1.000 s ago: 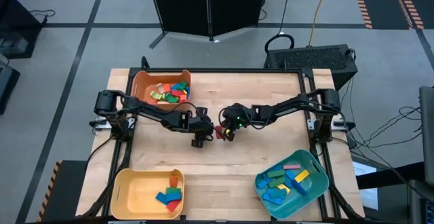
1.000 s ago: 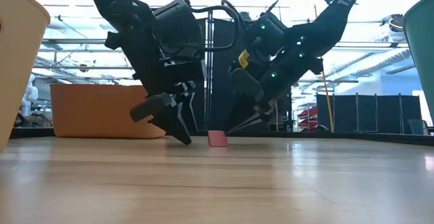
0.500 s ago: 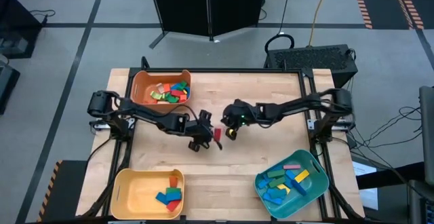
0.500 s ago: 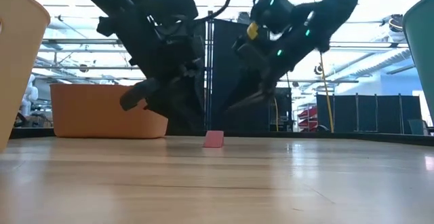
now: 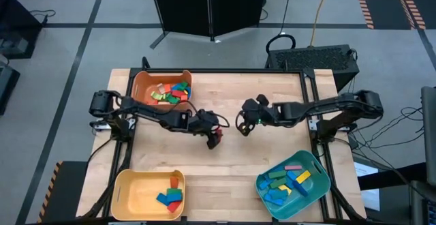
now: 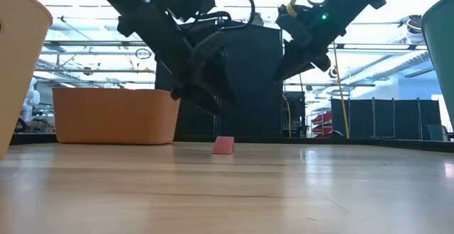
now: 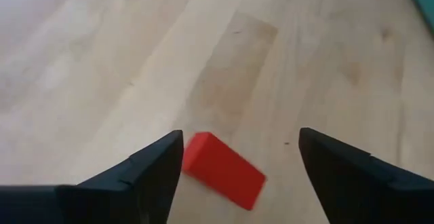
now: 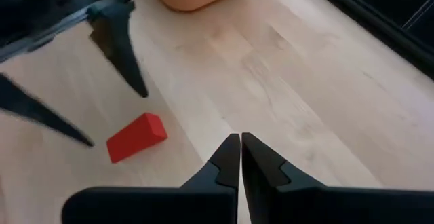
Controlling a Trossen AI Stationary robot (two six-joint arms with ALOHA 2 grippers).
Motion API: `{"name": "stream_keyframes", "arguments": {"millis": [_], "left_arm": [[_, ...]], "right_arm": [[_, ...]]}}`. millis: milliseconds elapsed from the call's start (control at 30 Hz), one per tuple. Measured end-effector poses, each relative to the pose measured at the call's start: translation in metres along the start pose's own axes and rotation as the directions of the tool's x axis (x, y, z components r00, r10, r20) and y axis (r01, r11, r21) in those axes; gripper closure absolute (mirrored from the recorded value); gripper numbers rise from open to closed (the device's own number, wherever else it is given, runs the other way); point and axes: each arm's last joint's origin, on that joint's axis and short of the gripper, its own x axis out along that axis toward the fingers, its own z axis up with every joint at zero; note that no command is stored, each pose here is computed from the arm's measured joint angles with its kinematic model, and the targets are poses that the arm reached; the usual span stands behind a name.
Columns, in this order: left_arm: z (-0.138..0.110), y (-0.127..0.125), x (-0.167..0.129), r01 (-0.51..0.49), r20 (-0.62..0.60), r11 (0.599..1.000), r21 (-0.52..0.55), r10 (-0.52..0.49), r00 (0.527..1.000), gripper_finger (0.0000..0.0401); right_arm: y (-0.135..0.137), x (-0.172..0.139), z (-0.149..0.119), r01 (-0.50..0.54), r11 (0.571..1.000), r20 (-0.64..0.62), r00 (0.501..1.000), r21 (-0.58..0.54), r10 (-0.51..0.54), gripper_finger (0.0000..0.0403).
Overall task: Sort blocks by size
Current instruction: Put the red triangular block into the yellow bin
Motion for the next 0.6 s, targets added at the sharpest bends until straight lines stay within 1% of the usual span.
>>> {"name": "stream_keyframes", "arguments": {"millis": [100,233,400,467,600], "left_arm": [[-0.003,-0.002,-0.001,-0.044,0.003,0.992,-0.117,0.045,0.999,0.0088],[-0.005,-0.004,0.0,-0.108,0.033,0.97,-0.22,0.118,0.992,0.0075],[-0.012,-0.007,0.006,-0.159,0.023,0.944,-0.289,0.173,0.985,0.0075],[-0.016,-0.008,0.009,-0.181,0.0,0.938,-0.297,0.189,0.982,0.0075],[-0.019,-0.013,0.014,-0.194,0.009,0.928,-0.319,0.208,0.978,0.0075]], "right_arm": [[0.0,-0.001,-0.002,0.028,1.0,-0.006,1.0,-0.013,-0.028,0.0403],[0.0,0.0,-0.005,0.041,0.999,-0.028,0.999,-0.026,-0.042,0.0403],[0.0,0.0,-0.005,0.042,0.999,-0.027,0.999,-0.029,-0.042,0.0403],[-0.001,0.0,-0.006,0.045,0.998,-0.032,0.998,-0.032,-0.046,0.0403],[-0.001,0.0,-0.007,0.05,0.998,-0.044,0.998,-0.036,-0.052,0.0403]]}}
